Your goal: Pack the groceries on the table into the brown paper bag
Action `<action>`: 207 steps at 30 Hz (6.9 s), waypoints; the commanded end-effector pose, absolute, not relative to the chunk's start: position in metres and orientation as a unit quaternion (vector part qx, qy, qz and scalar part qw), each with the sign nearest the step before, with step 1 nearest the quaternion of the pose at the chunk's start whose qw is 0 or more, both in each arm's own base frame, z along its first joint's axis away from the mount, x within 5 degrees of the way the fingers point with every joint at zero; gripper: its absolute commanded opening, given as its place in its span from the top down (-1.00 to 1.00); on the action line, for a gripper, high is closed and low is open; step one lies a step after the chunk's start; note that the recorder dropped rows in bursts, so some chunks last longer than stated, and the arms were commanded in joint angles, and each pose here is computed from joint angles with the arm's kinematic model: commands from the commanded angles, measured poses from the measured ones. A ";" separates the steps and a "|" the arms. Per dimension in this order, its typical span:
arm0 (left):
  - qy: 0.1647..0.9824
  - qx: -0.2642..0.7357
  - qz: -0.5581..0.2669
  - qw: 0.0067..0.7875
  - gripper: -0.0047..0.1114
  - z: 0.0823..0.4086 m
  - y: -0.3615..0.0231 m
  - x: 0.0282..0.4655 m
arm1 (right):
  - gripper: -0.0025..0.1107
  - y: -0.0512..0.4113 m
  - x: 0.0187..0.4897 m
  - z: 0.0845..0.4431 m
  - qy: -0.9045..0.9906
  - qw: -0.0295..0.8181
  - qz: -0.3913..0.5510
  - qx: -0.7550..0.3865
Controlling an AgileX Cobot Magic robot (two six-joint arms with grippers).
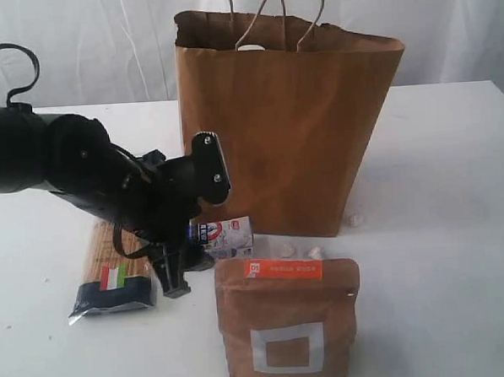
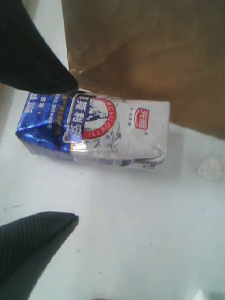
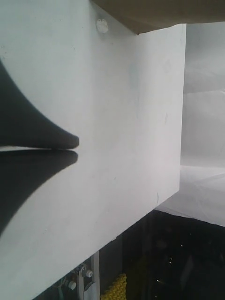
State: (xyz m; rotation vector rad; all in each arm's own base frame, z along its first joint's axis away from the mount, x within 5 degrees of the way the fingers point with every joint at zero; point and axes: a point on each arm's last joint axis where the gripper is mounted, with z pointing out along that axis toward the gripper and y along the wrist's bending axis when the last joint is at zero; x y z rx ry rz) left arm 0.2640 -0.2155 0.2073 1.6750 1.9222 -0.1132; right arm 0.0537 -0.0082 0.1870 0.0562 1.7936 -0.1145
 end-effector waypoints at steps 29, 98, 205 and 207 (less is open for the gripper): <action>0.705 0.692 -0.005 0.155 -0.29 0.172 -0.244 0.308 | 0.96 -0.008 0.054 0.185 0.780 0.623 -0.053 0.023; 0.627 0.487 0.065 0.605 0.92 0.440 -0.197 0.269 | 0.96 -0.008 0.054 0.185 0.780 0.623 -0.053 0.023; 0.712 0.413 0.016 0.568 0.02 0.440 -0.181 0.262 | 0.96 -0.008 0.054 0.185 0.780 0.623 -0.053 0.023; 0.724 0.413 0.021 0.552 0.20 0.443 -0.174 0.255 | 0.96 -0.008 0.054 0.185 0.780 0.623 -0.053 0.023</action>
